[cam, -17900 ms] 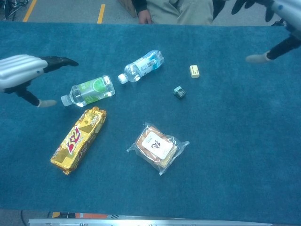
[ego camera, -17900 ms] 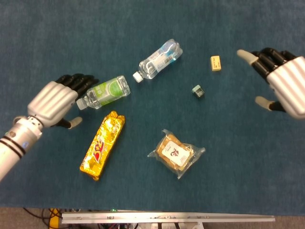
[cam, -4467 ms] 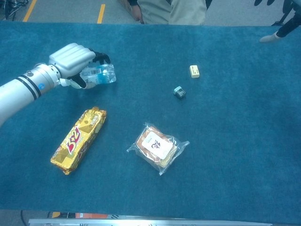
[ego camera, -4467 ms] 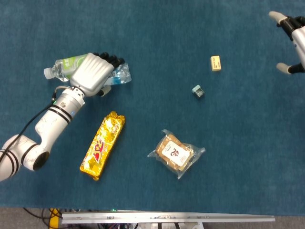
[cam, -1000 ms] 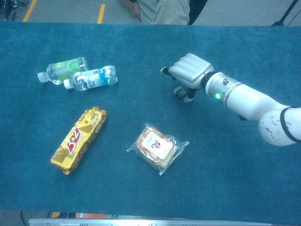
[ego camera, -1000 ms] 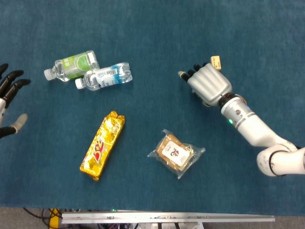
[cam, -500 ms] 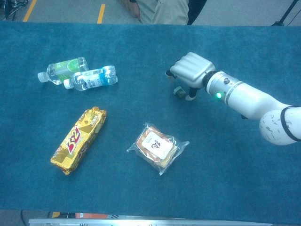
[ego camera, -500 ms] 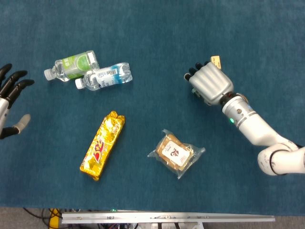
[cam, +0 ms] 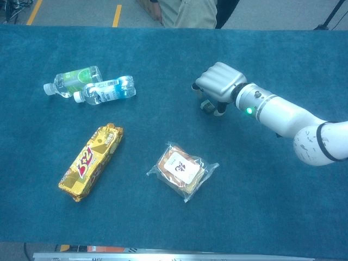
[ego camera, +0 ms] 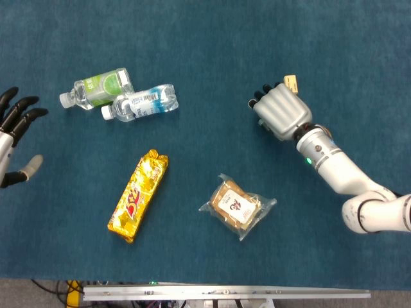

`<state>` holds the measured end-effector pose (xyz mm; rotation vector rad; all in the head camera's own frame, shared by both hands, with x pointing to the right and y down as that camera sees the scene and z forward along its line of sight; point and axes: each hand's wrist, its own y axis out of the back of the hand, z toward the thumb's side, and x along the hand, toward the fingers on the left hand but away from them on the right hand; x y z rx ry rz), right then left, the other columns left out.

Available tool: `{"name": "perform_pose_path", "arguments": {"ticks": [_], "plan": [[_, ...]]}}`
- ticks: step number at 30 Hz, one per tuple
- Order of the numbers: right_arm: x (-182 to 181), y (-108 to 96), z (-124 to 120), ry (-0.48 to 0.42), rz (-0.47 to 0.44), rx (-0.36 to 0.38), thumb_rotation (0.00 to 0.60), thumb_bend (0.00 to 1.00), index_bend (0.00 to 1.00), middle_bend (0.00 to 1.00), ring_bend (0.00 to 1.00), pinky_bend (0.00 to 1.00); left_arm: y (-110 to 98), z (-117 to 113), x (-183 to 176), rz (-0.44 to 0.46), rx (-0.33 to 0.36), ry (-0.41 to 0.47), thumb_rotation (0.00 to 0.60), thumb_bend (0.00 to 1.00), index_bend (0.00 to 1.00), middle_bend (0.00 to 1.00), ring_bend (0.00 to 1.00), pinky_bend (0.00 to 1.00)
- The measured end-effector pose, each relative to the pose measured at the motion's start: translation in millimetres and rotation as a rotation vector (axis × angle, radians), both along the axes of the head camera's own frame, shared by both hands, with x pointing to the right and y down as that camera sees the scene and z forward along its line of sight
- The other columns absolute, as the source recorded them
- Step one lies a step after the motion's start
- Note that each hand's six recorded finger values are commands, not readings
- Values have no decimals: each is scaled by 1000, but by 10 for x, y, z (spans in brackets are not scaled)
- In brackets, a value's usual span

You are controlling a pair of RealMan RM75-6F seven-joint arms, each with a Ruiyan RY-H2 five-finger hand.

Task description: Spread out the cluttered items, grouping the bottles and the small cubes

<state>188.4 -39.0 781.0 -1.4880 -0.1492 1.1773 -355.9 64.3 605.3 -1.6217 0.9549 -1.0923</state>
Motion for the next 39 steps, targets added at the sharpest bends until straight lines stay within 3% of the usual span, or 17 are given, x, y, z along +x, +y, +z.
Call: {"name": "perform_pose_path", "arguments": {"ticks": [29, 39], "plan": [[-36, 14, 38, 41, -13, 14, 600, 197, 547, 362, 293, 464, 55, 7, -52, -14, -12, 19, 600, 259, 201, 160, 46, 217], [72, -131, -142, 0, 45, 42, 600, 198, 552, 362, 293, 464, 50, 5, -35, -8, -12, 25, 600, 259, 200, 161, 46, 217]]}}
